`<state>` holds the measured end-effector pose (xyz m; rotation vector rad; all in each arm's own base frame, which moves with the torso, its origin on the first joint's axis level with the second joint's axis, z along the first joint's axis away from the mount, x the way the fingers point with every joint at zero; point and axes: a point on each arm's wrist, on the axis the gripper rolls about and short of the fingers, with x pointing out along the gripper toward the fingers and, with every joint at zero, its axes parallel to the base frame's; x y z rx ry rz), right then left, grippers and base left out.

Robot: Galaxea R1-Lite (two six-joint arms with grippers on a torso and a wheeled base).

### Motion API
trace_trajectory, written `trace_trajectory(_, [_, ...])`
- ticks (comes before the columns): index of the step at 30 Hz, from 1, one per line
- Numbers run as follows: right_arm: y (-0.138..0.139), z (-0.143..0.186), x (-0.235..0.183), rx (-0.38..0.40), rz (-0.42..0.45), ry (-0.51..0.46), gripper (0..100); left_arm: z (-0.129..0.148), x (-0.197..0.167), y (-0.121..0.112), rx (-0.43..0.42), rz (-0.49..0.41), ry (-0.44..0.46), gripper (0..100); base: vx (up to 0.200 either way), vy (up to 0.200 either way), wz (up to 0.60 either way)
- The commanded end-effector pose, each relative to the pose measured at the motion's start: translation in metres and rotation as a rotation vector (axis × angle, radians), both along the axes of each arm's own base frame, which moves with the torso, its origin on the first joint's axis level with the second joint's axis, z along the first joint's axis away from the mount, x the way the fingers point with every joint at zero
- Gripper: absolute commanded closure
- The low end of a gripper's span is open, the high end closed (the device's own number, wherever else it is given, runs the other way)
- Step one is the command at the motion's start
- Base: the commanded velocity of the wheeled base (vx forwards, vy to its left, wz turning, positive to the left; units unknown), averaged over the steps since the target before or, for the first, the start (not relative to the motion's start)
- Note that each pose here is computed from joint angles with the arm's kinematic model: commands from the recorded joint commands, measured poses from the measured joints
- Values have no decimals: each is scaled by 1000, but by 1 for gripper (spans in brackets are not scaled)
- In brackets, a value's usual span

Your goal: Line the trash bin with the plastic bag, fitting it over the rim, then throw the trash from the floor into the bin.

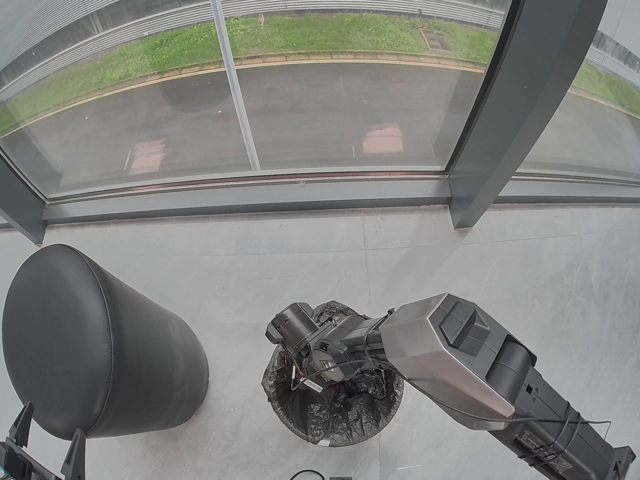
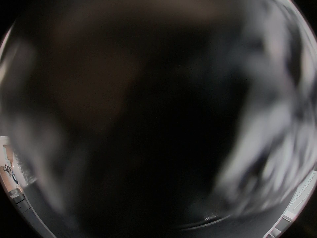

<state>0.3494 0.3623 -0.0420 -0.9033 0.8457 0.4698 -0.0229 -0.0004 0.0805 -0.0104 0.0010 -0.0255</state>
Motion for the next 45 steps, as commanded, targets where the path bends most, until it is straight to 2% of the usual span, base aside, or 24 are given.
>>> trace_trajectory(1, [-2,-16,4,-12,7,1,100,-5,0,0,0,-1,2,0,0,0,0])
trace_trajectory(15, [-11,-32,19,8,-19,-29,100,-5,0,0,0,-1,2,0,0,0,0])
trace_trajectory(32, [-14,-60,20,-13,-10,-23,100,-5,0,0,0,-1,4,0,0,0,0])
trace_trajectory(38, [-12,-55,20,-8,-8,-31,100,-5,0,0,0,-1,4,0,0,0,0])
trace_trajectory(45, [-5,-21,17,-7,0,-79,100,-5,0,0,0,-2,4,0,0,0,0])
